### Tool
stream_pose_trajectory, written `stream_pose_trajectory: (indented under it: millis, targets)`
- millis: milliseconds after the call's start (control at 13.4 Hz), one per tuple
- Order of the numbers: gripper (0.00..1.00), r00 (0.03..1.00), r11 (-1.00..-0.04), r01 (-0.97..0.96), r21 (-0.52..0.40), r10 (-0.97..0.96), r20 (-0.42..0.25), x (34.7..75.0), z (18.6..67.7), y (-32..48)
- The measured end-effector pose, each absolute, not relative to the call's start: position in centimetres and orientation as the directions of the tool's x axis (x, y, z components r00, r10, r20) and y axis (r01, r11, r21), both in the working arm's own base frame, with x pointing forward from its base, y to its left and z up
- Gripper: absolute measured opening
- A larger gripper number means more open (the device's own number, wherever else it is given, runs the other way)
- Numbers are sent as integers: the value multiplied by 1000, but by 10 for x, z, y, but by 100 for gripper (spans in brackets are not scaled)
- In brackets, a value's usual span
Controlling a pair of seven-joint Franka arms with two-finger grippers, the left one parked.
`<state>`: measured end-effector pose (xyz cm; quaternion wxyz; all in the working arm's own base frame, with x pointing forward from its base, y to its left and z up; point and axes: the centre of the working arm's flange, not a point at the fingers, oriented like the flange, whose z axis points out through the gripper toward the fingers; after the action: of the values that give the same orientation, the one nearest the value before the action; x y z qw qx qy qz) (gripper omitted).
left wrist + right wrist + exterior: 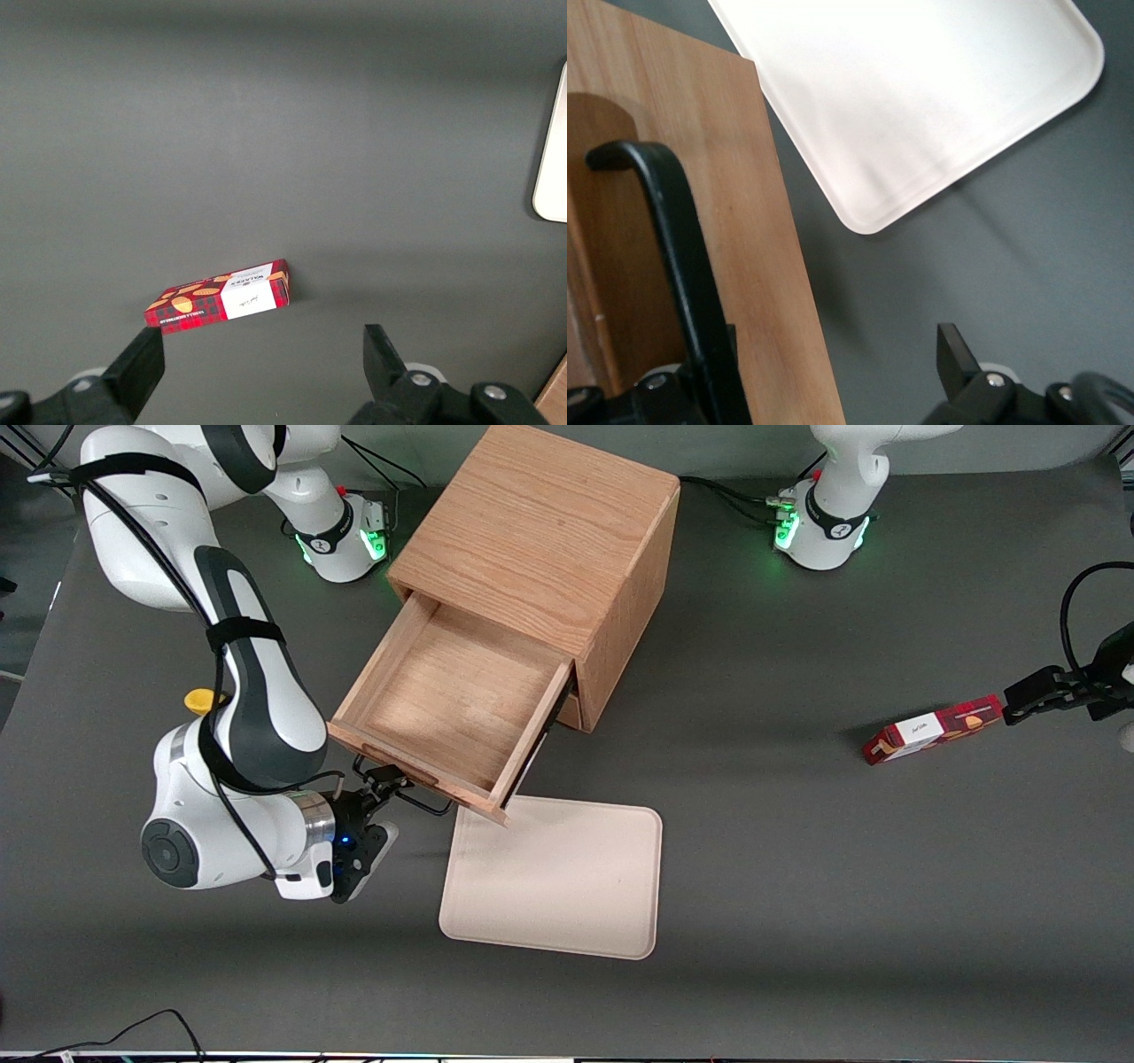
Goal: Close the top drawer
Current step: 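Push the drawer front with the right gripper into the cabinet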
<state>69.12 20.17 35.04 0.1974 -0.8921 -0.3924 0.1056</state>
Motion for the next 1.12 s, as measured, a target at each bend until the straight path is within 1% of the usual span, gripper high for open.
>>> stream_pose_trajectory:
  millis: [298, 820, 1118]
  targets:
    - [100, 659, -608, 659, -443, 750, -48, 680, 348, 216]
    - [100, 653, -612, 660, -435, 754, -70, 653, 359, 231]
    - [100, 655, -622, 658, -425, 751, -85, 636, 351, 250]
